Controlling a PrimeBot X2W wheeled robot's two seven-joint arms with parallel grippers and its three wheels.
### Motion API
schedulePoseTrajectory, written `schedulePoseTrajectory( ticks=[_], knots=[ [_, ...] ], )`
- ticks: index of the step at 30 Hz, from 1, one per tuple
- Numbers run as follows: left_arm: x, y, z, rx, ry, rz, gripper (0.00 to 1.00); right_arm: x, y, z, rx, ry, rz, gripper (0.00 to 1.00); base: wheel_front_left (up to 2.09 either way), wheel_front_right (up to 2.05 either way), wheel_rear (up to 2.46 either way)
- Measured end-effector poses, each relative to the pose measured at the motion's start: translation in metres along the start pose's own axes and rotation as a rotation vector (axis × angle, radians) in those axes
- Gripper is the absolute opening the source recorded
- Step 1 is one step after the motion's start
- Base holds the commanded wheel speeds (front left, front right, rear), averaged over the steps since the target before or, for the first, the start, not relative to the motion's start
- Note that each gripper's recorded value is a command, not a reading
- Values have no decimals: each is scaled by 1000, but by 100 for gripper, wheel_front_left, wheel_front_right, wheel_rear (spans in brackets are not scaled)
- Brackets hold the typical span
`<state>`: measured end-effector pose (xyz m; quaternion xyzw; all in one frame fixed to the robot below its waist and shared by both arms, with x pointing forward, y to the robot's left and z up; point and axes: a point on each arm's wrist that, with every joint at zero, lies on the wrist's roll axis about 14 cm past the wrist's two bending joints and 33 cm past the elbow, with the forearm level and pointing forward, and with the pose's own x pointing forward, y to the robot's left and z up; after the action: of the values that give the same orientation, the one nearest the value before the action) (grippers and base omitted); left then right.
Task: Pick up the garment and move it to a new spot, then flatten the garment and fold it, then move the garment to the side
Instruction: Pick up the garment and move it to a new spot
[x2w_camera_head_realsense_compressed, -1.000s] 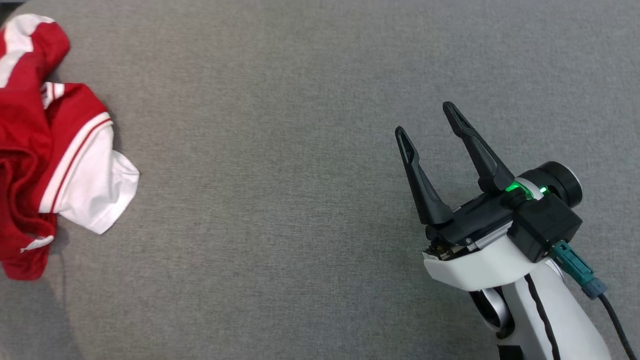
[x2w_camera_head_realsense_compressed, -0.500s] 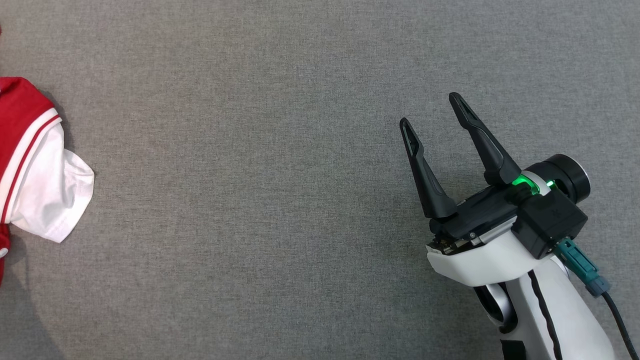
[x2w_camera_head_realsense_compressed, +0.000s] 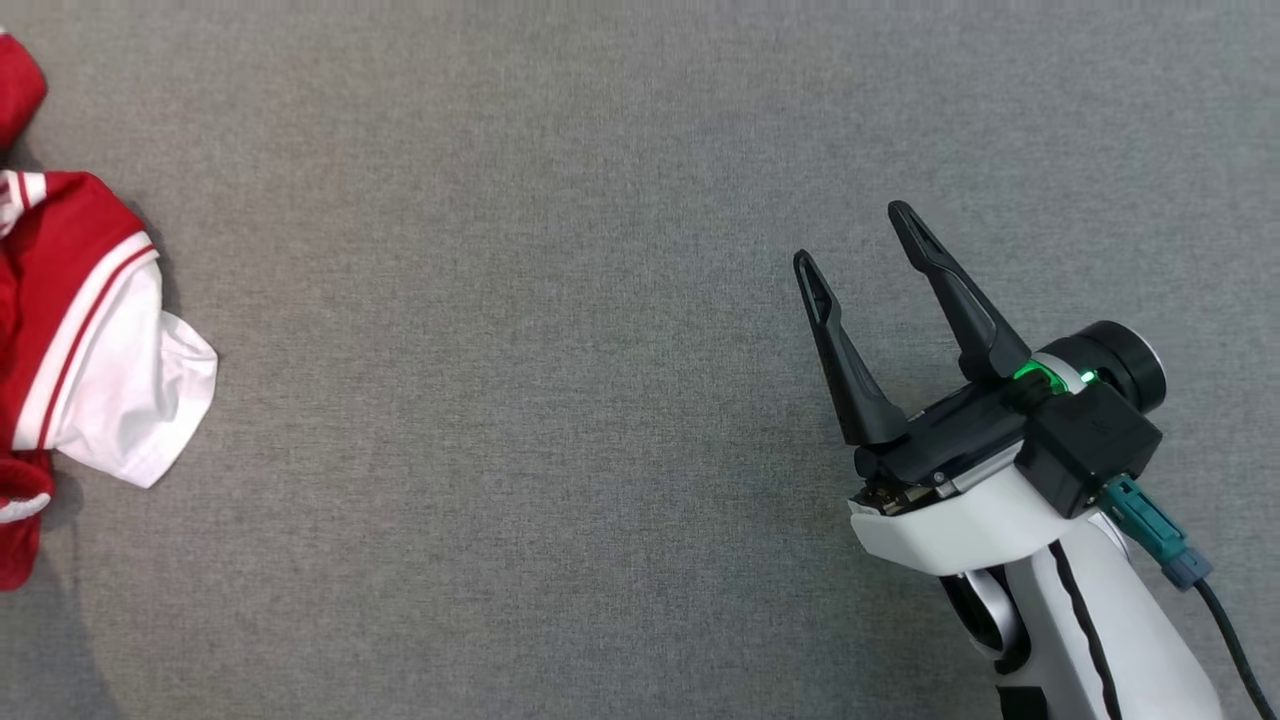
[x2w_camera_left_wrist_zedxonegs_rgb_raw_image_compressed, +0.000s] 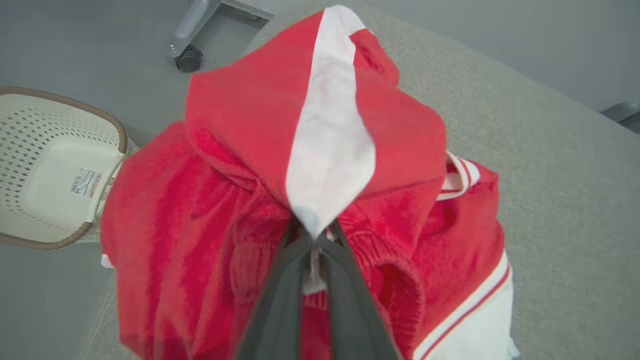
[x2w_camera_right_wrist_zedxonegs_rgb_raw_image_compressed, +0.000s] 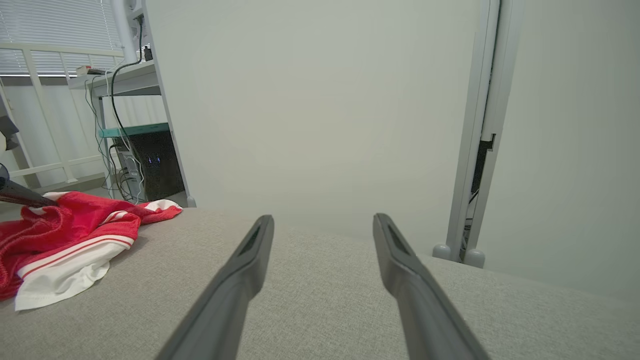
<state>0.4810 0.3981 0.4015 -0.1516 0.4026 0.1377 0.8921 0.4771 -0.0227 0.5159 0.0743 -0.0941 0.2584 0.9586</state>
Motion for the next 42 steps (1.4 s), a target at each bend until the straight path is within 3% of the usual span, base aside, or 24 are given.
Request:
schedulePoseTrajectory(
  ticks=[10,21,30,37,42],
  knots=[
    [-57,-40,66,196,-197,-88,0,-19,7,46,8,-73,-26,100,0,0,0],
    [-129,-162,98,444,-371,-347,0,-72,2,101,-4,-164,-119,100,0,0,0],
    [-186,-306,72,661,-466,-680,0,-122,-26,133,-66,-224,-263,100,0,0,0],
    [-215,-372,32,752,-472,-888,0,-152,-48,146,-100,-248,-367,100,0,0,0],
    [-199,-380,-22,829,-349,-966,0,-161,-58,138,-99,-221,-411,100,0,0,0]
  ],
)
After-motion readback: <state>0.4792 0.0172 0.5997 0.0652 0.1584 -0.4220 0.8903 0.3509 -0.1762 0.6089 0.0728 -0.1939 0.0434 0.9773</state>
